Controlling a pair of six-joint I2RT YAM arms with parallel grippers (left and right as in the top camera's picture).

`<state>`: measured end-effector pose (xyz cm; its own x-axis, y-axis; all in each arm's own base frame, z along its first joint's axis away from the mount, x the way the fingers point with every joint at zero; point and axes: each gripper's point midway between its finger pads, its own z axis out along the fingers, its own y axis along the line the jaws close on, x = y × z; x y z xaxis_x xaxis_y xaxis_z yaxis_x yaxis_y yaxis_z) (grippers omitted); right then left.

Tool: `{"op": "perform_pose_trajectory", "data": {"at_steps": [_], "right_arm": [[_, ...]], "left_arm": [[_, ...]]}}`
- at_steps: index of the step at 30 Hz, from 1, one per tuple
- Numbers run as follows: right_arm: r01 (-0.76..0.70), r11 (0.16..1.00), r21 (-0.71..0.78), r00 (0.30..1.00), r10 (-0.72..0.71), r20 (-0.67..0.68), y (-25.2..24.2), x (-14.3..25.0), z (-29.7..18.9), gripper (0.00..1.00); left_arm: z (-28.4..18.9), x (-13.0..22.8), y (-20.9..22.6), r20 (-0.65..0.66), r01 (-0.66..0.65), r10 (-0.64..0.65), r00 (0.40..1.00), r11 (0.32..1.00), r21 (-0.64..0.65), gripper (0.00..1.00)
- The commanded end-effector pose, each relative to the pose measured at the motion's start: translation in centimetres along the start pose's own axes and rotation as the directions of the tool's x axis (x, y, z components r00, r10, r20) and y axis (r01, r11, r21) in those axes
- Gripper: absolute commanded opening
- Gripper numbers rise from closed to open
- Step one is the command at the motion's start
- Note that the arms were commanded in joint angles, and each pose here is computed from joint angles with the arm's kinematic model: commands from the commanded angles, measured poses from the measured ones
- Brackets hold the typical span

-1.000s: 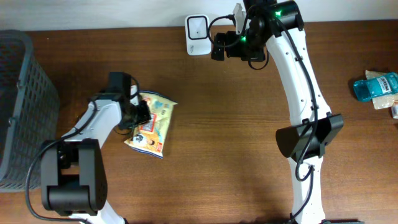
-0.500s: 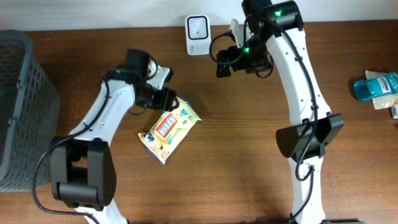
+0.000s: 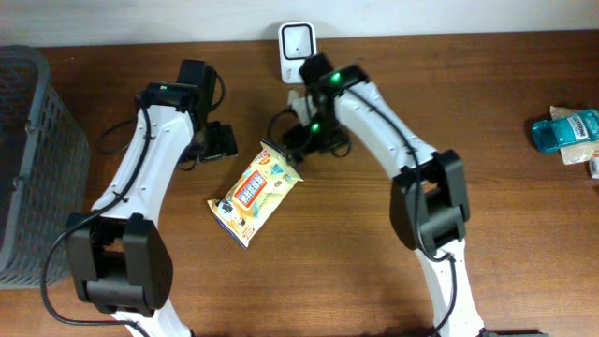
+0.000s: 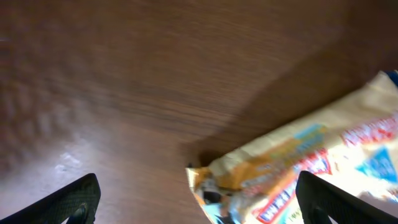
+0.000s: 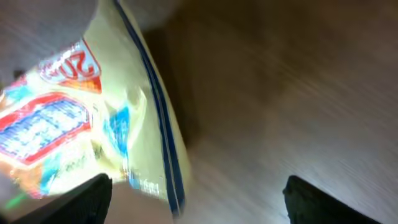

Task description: Scan the item barcode

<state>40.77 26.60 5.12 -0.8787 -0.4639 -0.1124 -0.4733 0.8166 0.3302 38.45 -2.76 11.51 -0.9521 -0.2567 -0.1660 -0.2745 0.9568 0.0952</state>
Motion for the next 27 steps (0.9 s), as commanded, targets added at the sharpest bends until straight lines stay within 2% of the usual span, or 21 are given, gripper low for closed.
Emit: {"op": "perform_pose_trajectory", "data": {"at_steps": [1, 5, 7, 8, 10, 11, 13, 15, 16, 17, 21, 24, 27], "right_arm": [[0.018, 1.0, -0.015, 1.0, -0.017, 0.012, 0.3, 0.0, 2.1, 0.89], [0.03, 0.999, -0.014, 0.999, -0.03, 0.043, -0.1, -0.5, 3.3, 0.88], [0.022, 1.0, -0.016, 0.999, -0.021, 0.039, -0.2, -0.2, 3.7, 0.8], [0.02, 1.0, -0.018, 0.999, -0.02, 0.034, -0.2, 0.0, 3.9, 0.74], [0.011, 1.0, -0.017, 0.999, -0.011, 0.03, -0.2, 0.1, 3.9, 0.54], [-0.006, 1.0, -0.014, 1.0, 0.006, 0.031, -0.3, 0.0, 3.9, 0.48], [-0.031, 0.999, -0.014, 0.999, 0.031, 0.035, -0.6, -0.1, 3.8, 0.3], [-0.09, 0.996, -0.015, 0.995, 0.09, 0.043, -1.2, -0.3, 3.4, 0.16], [-0.14, 0.99, -0.016, 0.989, 0.141, 0.047, -1.8, -0.4, 2.9, 0.05], [-0.179, 0.984, -0.016, 0.982, 0.18, 0.051, -2.3, -0.5, 2.4, 0.04], [-0.349, 0.937, -0.018, 0.935, 0.349, 0.059, -4.8, -0.7, -0.1, 0.04], [-0.456, 0.89, -0.016, 0.888, 0.457, 0.05, -7.2, -0.1, -2.2, 0.04], [-0.497, 0.868, -0.007, 0.867, 0.497, 0.023, -8.4, 1.1, -2.9, 0.04]], "left_arm": [[0.0, -0.6, 2.3, 0.007, 0.093, -0.093, 0.996, 0.994, -0.052, 0.99], [0.2, -0.1, 3.4, -0.02, 0.111, -0.112, 0.993, 0.992, -0.068, 0.99], [0.2, -0.1, 3.4, -0.022, 0.112, -0.113, 0.993, 0.991, -0.069, 0.99], [0.3, 0.0, 3.4, -0.023, 0.111, -0.113, 0.993, 0.991, -0.069, 0.99], [0.4, 0.1, 3.4, -0.026, 0.11, -0.112, 0.993, 0.991, -0.07, 0.99], [0.5, 0.2, 3.4, -0.029, 0.11, -0.112, 0.993, 0.991, -0.07, 0.97], [0.7, 0.5, 3.1, -0.047, 0.109, -0.111, 0.993, 0.993, -0.053, 0.91], [0.9, 0.8, 2.4, -0.069, 0.11, -0.111, 0.991, 0.994, -0.02, 0.79], [1.1, 1.1, 2.1, -0.08, 0.111, -0.11, 0.991, 0.994, -0.001, 0.74], [1.1, 1.2, 1.8, -0.09, 0.112, -0.11, 0.99, 0.994, 0.013, 0.68], [1.7, 1.9, 0.0, -0.126, 0.109, -0.097, 0.987, 0.989, 0.098, 0.52], [2.5, 2.8, -1.8, -0.146, 0.093, -0.07, 0.987, 0.984, 0.154, 0.46], [3.2, 3.7, -4.2, -0.159, 0.069, -0.033, 0.987, 0.971, 0.23, 0.42]]}}
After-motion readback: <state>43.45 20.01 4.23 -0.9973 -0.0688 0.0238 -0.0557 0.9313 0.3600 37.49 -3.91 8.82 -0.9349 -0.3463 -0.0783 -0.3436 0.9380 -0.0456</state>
